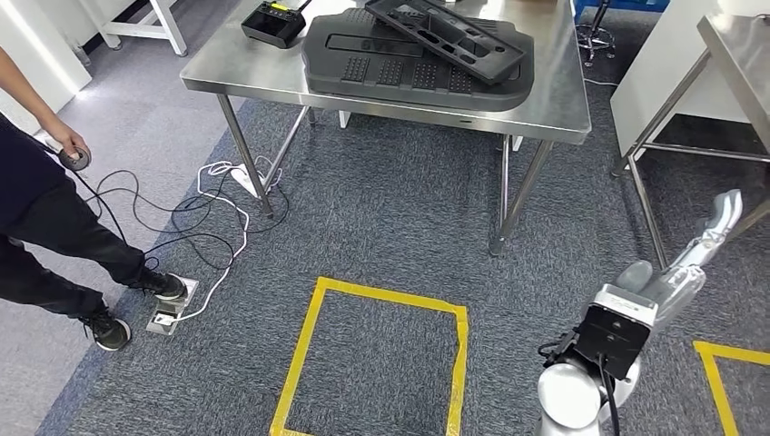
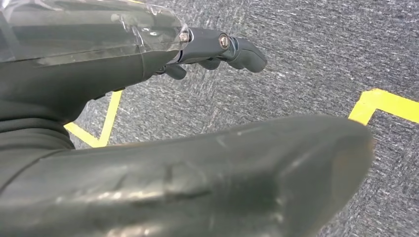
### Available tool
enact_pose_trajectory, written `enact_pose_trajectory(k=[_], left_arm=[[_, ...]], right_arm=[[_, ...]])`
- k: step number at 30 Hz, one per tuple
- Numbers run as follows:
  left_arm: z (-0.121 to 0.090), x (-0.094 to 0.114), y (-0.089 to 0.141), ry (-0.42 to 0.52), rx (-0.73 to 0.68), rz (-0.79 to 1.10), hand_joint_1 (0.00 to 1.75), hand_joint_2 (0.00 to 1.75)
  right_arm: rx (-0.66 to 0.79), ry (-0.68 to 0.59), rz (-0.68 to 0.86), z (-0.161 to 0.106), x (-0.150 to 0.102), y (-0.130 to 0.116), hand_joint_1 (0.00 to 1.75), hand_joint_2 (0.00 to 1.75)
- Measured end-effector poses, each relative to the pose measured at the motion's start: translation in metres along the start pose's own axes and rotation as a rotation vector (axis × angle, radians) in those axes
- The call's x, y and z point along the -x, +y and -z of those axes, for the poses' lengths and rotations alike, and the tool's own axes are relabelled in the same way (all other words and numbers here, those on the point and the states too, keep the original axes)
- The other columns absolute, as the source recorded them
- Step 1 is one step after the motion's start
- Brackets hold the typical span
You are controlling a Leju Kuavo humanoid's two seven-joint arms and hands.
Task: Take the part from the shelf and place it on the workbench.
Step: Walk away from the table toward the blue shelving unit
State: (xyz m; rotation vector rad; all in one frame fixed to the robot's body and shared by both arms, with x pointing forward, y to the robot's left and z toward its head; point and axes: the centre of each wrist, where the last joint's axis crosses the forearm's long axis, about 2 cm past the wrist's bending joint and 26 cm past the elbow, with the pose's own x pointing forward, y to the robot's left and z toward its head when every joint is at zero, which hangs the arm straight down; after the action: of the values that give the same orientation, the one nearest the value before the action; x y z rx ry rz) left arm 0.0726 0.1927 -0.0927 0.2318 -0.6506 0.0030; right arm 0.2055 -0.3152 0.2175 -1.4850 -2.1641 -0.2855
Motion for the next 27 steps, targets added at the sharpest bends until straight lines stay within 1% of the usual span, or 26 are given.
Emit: enact_pose_trajectory(k=[8, 27], left_arm=[[0.0000, -0.0004, -0.0005, -0.002, 0.002, 0.000, 0.00, 0.00], [-0.0009, 0.0008, -0.0011, 0.002, -0.005, -0.002, 0.00, 0.00]], right_arm=[[0.005, -0.001, 0.006, 0.0000, 0.0000, -0.0008, 0.00, 0.00], [-0.001, 0.079, 0.052, -0.0047, -0.0035, 0.0004, 0.00, 0.00]])
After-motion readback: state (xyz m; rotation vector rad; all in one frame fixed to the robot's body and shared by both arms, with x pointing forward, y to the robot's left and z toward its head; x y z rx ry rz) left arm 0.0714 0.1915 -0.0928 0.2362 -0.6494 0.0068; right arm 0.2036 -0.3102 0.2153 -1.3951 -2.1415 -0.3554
